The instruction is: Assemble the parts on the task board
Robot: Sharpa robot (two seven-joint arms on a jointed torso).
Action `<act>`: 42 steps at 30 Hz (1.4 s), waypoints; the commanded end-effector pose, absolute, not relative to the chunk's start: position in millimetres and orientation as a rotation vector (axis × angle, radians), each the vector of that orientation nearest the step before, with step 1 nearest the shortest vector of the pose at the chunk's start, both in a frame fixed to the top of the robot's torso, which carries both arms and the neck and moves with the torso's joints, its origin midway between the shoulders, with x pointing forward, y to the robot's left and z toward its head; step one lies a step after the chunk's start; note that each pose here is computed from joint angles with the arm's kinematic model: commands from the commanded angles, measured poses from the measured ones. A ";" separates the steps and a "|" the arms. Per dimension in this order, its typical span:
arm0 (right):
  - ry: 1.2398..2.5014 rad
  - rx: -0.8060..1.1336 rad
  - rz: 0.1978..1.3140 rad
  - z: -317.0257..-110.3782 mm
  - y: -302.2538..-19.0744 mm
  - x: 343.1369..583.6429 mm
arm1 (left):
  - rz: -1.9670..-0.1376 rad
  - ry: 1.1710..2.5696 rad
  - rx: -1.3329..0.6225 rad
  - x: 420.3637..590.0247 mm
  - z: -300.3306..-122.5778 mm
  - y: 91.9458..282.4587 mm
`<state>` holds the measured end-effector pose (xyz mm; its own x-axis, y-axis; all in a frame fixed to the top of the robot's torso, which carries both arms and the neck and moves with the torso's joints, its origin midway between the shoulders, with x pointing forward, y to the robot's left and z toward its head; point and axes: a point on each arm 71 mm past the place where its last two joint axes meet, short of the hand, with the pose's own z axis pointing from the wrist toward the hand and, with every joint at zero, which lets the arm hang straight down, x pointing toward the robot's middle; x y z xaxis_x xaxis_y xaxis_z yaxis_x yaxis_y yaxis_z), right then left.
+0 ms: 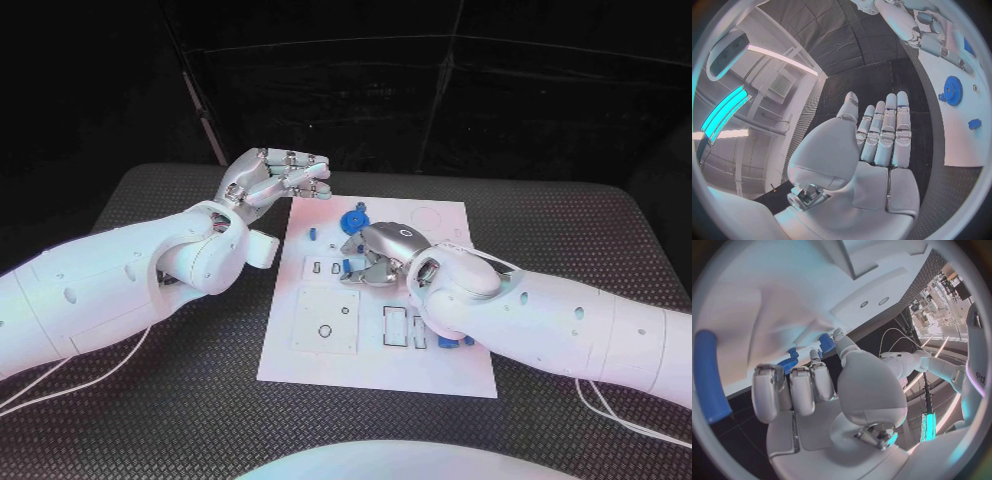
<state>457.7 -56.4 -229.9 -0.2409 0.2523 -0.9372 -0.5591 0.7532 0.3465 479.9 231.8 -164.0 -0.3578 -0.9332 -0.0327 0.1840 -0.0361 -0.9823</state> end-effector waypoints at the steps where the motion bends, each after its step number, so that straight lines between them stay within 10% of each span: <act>1: 1.552 -0.214 0.846 -220.7 -56.2 455.7 | -1.569 1.322 -0.868 480.4 -162.8 231.6; 21: 1.576 -0.129 1.207 -178.8 -100.6 426.3 | -1.358 1.556 -0.741 485.8 -177.9 244.5; 30: 1.694 0.312 1.287 -146.6 -161.6 461.8 | -0.937 2.004 -0.467 486.5 -188.9 245.7; 42: 1.618 0.474 1.220 -131.5 -203.1 495.8 | -0.456 2.189 -0.211 496.5 -183.6 229.4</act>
